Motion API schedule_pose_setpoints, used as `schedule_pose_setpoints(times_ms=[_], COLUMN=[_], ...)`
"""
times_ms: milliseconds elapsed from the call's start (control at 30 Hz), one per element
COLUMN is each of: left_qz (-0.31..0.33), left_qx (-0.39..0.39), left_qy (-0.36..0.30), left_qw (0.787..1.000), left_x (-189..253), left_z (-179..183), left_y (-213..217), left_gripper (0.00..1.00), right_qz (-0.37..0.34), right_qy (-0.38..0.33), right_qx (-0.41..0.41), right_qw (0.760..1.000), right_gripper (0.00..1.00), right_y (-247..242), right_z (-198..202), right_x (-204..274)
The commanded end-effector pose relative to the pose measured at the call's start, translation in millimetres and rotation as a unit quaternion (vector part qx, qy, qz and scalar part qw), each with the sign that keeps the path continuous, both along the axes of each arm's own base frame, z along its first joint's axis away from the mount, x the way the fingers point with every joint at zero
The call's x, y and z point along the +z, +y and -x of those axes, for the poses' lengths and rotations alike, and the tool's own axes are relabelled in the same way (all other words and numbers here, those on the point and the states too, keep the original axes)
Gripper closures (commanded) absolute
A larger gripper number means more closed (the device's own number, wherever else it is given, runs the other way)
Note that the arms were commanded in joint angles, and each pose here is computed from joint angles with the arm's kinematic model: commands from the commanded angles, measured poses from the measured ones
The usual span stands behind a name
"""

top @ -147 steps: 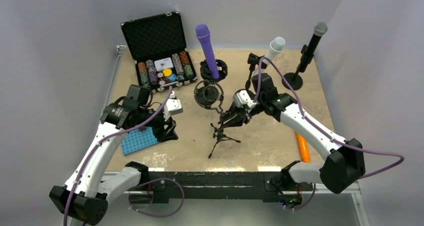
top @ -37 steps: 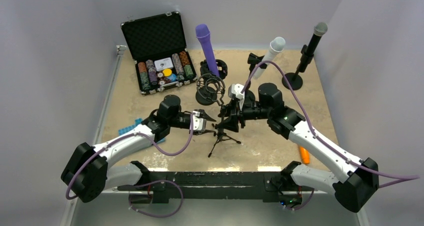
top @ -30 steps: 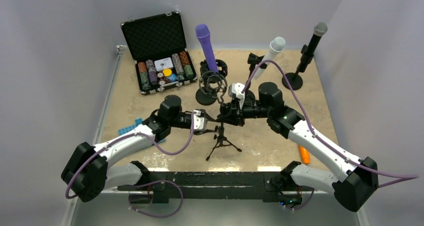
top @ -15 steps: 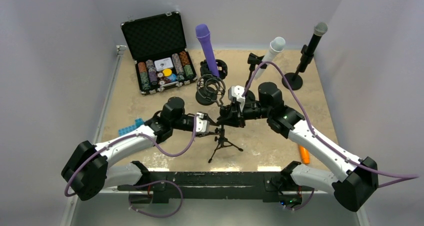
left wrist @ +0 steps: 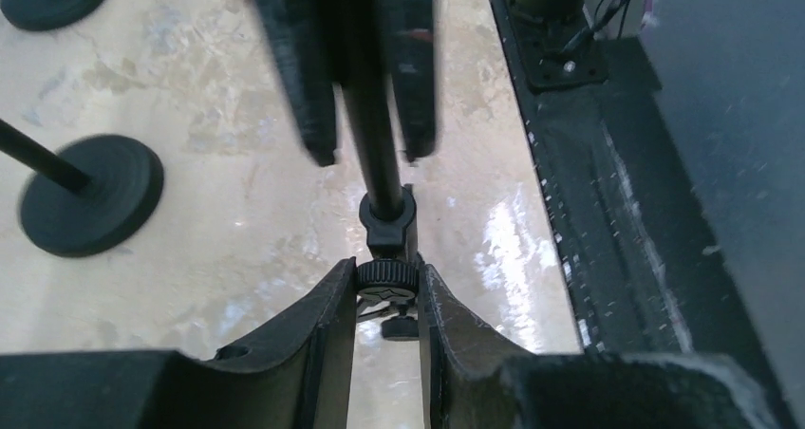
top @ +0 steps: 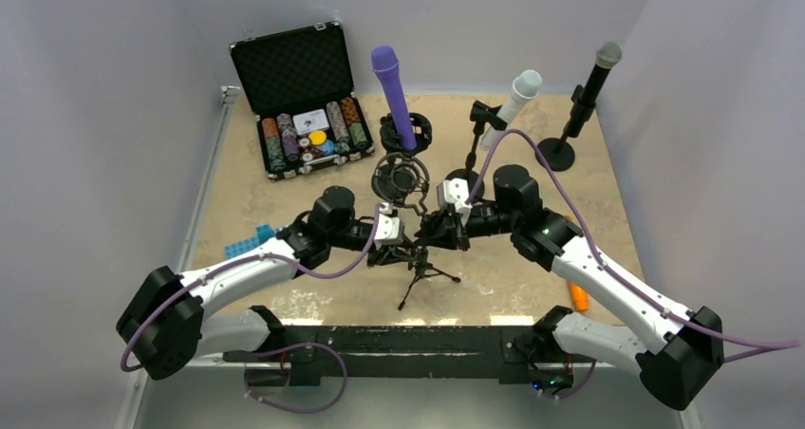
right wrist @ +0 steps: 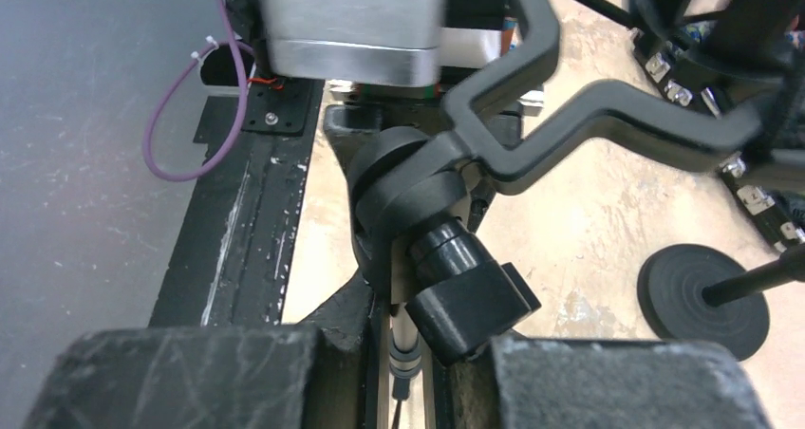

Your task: Remove the microphone from the stand

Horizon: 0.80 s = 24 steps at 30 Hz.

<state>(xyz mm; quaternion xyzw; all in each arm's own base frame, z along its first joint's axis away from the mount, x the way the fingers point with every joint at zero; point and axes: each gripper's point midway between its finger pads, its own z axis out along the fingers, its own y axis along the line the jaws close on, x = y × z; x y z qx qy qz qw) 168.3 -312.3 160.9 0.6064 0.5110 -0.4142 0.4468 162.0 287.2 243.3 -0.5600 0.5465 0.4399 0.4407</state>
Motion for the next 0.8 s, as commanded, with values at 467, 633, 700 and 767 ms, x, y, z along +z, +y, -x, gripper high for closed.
schedule_pose_setpoints(times_ms=[467, 633, 700, 767], left_qz=[0.044, 0.031, 0.049, 0.054], left_qx=[0.092, 0.089, 0.103, 0.131], left_qy=[0.492, 0.521, 0.500, 0.478], left_qw=[0.864, 0.849, 0.858, 0.867], left_x=[22, 30, 39, 42], left_z=[23, 9, 5, 3], left_y=[-9, -16, -10, 1], left_gripper=[1.00, 0.34, 0.21, 0.20], right_qz=[0.024, 0.026, 0.030, 0.032], right_qy=[-0.049, -0.058, -0.058, -0.057], right_qx=[0.031, 0.029, 0.029, 0.025], right_qw=[0.998, 0.998, 0.997, 0.998], right_gripper=[1.00, 1.00, 1.00, 1.00], right_y=[-13, -11, -12, -12], right_z=[12, 9, 8, 7], right_x=[-42, -39, -37, -33])
